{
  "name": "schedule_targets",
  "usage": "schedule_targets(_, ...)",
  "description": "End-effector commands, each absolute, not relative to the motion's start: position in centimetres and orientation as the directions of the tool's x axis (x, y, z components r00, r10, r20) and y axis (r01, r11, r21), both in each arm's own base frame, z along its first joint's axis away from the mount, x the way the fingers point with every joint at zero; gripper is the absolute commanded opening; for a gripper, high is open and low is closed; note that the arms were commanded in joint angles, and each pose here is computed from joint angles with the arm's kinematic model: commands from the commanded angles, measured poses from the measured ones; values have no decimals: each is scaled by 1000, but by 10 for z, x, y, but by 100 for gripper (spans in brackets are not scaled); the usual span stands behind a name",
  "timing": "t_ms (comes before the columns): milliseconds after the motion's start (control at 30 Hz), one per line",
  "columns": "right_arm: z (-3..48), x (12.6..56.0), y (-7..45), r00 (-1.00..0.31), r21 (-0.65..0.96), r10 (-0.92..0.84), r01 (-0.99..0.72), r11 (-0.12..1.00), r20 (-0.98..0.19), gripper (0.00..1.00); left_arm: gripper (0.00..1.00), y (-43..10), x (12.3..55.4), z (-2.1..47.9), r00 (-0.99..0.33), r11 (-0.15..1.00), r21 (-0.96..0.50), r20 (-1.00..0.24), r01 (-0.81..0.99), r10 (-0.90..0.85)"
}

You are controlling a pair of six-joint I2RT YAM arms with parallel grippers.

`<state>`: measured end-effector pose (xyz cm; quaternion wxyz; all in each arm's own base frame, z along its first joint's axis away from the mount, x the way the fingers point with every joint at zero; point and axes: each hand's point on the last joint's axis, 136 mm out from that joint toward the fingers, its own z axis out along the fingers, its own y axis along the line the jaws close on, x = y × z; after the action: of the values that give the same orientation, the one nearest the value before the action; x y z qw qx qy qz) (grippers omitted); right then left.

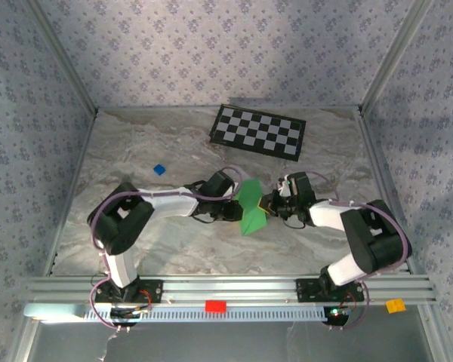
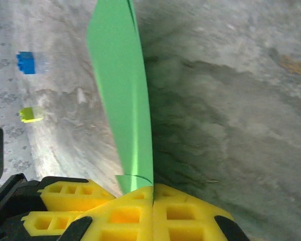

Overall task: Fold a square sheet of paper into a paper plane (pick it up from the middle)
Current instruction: Turn over the paper at the center of the table.

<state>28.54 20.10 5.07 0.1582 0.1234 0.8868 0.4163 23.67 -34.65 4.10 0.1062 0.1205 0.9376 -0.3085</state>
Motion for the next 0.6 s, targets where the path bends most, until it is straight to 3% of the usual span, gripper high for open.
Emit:
schedule_targets(0, 66, 282, 194, -910, 756, 322, 16, 654, -260, 5, 28, -345, 251, 86, -914, 760, -570, -399, 312, 75)
schedule_targets(367, 123, 262, 151, -810, 412, 125, -152, 899, -573, 4, 40, -255, 260, 139, -775, 873, -443, -618, 206, -130)
schedule_targets(567, 136, 259, 117, -797, 115, -14, -104, 988, -604, 4, 47, -213, 255, 142, -736, 890, -443, -638, 109, -228)
